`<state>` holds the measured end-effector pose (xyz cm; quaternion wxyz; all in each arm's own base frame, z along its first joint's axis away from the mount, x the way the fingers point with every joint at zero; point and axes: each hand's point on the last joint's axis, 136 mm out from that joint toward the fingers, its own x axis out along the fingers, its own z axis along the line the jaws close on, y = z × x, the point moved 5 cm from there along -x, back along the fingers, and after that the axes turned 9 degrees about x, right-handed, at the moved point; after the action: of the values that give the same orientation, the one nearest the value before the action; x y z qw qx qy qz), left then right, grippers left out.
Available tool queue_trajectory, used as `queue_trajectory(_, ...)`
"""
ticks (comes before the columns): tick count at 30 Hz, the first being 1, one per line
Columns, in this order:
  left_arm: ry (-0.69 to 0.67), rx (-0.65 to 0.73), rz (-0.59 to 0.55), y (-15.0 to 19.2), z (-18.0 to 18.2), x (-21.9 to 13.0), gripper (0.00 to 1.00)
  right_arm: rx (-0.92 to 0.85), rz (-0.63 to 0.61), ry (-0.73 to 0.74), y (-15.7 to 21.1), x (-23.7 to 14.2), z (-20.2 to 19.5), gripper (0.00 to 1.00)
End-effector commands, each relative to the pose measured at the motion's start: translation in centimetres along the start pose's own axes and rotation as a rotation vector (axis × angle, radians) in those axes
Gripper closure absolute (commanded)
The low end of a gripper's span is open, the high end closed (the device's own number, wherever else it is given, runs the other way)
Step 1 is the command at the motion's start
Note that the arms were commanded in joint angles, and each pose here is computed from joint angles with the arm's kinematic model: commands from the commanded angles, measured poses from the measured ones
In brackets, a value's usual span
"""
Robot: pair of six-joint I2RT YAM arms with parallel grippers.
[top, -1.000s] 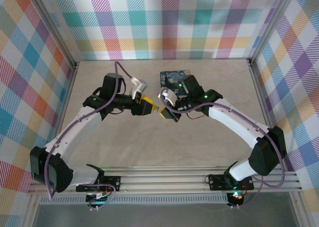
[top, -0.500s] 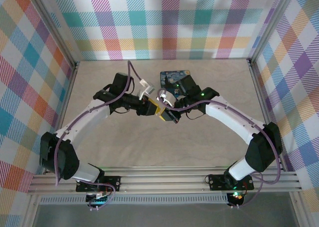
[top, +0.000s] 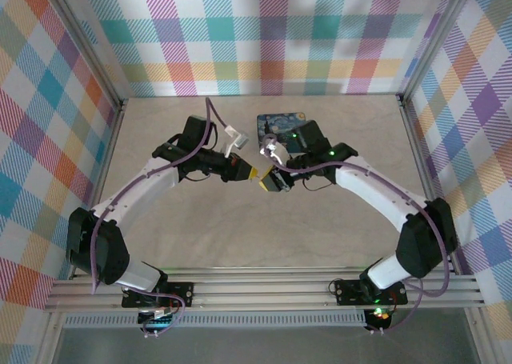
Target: Unlock a padlock with a key
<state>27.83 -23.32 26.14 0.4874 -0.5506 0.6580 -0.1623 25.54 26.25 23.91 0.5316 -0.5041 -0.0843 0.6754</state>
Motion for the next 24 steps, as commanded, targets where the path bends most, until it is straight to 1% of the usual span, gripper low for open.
queue_trajectory(1,-0.080,-0.140,-0.095,-0.7,2.1,-0.6,1.00,0.076,-0.229,-0.054,-2.5,-3.0,0.4,0.64)
queue_trajectory(2,-0.092,-0.175,-0.140,-1.2,2.6,-0.8,1.00,0.121,-0.282,-0.053,-2.7,-3.7,-0.3,0.57)
queue_trajectory(4,-0.108,-0.258,-0.221,-1.7,3.4,-1.3,1.00,0.246,-0.374,-0.062,-2.8,-4.6,-1.3,0.49)
queue_trajectory(7,-0.090,-0.356,-0.331,-2.2,4.0,-1.6,1.00,0.415,-0.433,-0.112,-2.8,-4.6,-2.1,0.43)
queue_trajectory(10,-0.043,-0.424,-0.420,-2.9,4.1,-1.6,1.00,0.564,-0.430,-0.212,-3.3,-3.6,-2.5,0.43)
queue_trajectory(13,0.009,-0.456,-0.479,-3.6,3.8,-1.7,1.00,0.650,-0.425,-0.294,-3.9,-2.7,-3.0,0.44)
queue_trajectory(16,0.031,-0.465,-0.492,-4.0,3.3,-1.7,1.00,0.679,-0.422,-0.332,-4.5,-2.1,-3.2,0.47)
queue_trajectory(20,0.061,-0.454,-0.506,-4.6,2.5,-1.6,1.00,0.676,-0.394,-0.348,-5.2,-1.5,-3.1,0.49)
queue_trajectory(24,0.086,-0.447,-0.497,-5.0,1.9,-1.1,1.00,0.678,-0.392,-0.366,-5.6,-1.3,-3.0,0.52)
